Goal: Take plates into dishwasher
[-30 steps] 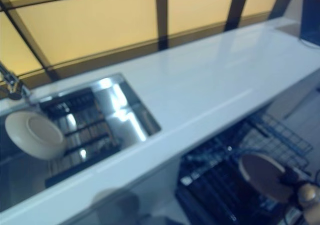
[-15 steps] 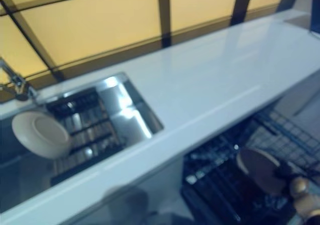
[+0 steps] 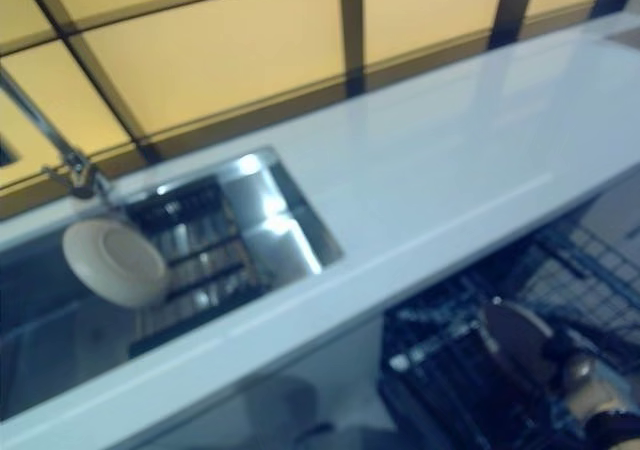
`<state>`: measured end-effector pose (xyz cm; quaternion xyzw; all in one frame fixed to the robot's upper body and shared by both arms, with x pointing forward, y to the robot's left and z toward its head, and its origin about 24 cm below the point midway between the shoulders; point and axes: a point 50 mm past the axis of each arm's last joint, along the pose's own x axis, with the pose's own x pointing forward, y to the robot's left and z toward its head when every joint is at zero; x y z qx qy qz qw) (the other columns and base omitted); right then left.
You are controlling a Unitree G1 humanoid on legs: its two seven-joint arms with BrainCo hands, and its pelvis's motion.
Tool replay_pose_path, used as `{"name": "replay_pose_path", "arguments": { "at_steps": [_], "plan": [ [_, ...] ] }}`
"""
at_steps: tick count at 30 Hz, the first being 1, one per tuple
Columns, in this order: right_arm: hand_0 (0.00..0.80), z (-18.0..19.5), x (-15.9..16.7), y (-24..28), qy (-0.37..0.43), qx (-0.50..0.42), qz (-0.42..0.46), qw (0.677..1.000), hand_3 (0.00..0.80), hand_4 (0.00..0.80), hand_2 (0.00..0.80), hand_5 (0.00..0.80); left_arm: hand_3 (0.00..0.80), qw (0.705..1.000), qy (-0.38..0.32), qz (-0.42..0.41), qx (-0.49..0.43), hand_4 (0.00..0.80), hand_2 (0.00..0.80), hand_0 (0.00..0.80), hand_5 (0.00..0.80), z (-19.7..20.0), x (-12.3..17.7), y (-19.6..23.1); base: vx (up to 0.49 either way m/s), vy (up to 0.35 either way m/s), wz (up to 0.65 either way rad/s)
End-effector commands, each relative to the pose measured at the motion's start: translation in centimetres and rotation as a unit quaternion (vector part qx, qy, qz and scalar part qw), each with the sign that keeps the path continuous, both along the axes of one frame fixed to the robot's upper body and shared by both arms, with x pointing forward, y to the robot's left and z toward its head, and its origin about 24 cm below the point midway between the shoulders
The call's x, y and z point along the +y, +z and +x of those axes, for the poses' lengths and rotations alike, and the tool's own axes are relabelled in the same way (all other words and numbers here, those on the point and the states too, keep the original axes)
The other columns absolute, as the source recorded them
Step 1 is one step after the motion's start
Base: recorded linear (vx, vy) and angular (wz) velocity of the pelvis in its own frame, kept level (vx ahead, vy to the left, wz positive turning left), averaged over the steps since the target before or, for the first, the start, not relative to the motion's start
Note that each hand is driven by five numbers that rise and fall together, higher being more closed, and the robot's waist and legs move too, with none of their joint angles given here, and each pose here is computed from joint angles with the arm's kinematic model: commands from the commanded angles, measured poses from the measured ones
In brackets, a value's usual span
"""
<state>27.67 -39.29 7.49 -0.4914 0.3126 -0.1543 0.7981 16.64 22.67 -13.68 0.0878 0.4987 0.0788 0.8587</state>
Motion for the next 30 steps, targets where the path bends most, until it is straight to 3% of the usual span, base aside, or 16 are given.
{"name": "replay_pose_path", "arguments": {
  "at_steps": [1,15,16,17,30],
  "plan": [
    [0.800,0.5,3.1,-3.9,0.039,0.047,0.056,0.997,0.800,0.800,0.800,0.800,0.000,1.000,-0.012,0.001,-0.008,0.000,0.000,0.000,0.000,1.2,-0.5,0.3,0.000,0.000,0.00],
    [0.800,-0.8,3.0,-6.5,0.017,0.085,0.071,0.994,0.800,0.800,0.800,0.800,0.000,1.000,-0.028,-0.005,-0.006,0.000,0.000,0.000,0.000,1.0,-1.1,0.0,0.001,0.001,0.02],
    [0.671,-0.9,3.0,-6.6,0.015,0.087,0.074,0.993,0.671,0.671,0.671,0.671,0.000,1.000,-0.028,-0.005,-0.007,0.000,0.000,0.000,0.000,1.1,-1.1,0.0,0.000,0.000,0.00],
    [0.000,-1.1,2.9,-6.7,0.011,0.087,0.071,0.994,0.000,0.000,0.000,0.000,0.000,1.000,-0.027,-0.004,-0.007,0.000,0.000,0.000,0.000,1.0,-1.0,0.0,0.000,0.000,0.00],
    [0.000,-1.2,0.8,-4.4,-0.016,0.098,0.045,0.994,0.000,0.000,0.000,0.000,0.000,1.000,-0.013,0.005,-0.011,0.000,0.000,0.000,0.000,1.3,-0.3,0.3,0.000,-0.003,0.00]
  ]
}}
